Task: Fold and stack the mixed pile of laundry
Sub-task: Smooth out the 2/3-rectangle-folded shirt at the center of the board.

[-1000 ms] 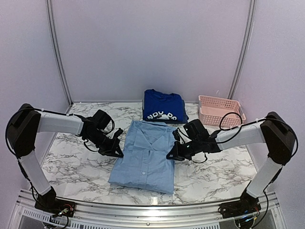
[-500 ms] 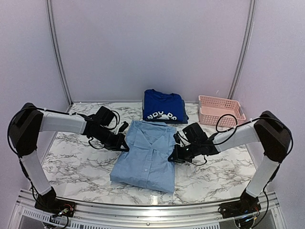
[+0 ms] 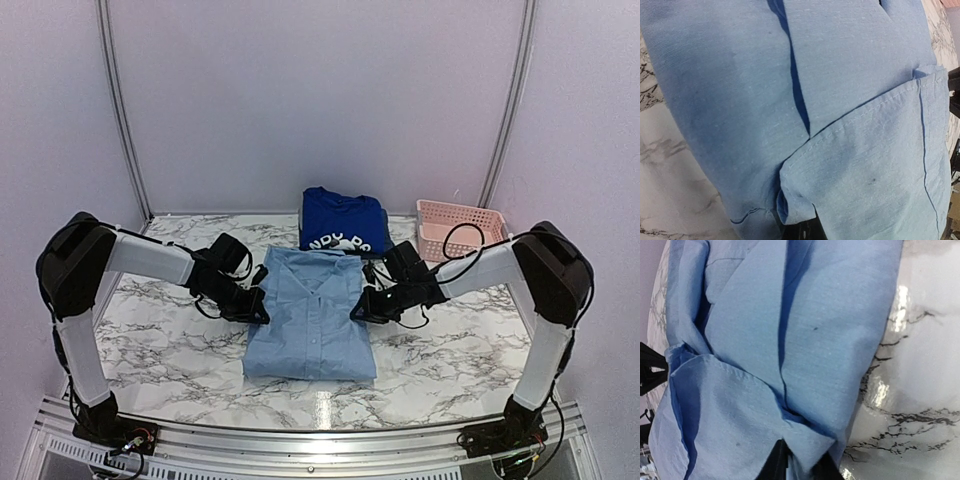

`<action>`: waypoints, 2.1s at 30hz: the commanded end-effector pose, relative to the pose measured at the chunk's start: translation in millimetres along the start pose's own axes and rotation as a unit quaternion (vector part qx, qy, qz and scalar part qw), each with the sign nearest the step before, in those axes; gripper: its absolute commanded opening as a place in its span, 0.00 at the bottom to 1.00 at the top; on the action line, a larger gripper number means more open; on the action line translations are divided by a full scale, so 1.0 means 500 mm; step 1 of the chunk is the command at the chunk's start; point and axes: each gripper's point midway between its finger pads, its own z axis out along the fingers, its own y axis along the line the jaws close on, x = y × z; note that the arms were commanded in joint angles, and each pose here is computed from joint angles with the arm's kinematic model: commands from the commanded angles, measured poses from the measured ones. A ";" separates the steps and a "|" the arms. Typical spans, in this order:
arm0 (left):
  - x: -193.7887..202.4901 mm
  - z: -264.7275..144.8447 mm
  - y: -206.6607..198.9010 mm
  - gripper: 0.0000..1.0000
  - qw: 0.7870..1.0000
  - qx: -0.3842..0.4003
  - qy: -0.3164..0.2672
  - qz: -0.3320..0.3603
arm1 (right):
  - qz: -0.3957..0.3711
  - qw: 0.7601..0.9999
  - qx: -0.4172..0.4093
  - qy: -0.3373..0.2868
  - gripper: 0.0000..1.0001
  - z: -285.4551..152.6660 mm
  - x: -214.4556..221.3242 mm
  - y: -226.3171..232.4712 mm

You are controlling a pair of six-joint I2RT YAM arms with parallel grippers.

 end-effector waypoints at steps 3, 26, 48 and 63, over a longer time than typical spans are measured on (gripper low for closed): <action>0.002 0.009 0.034 0.00 0.999 -0.031 0.004 -0.027 | -0.057 0.997 -0.023 -0.039 0.50 -0.104 -0.060 0.080; 0.019 0.028 0.051 0.01 0.998 -0.038 0.020 -0.044 | -0.004 0.956 -0.259 0.136 0.65 0.033 0.250 0.335; 0.134 -0.229 -0.244 0.81 0.977 0.214 0.006 -0.003 | -0.015 0.951 -0.285 0.116 0.65 -0.110 0.238 0.392; 0.284 -0.067 -0.150 0.81 0.959 0.226 0.106 -0.134 | 0.123 0.934 -0.265 0.203 0.61 -0.018 0.375 0.260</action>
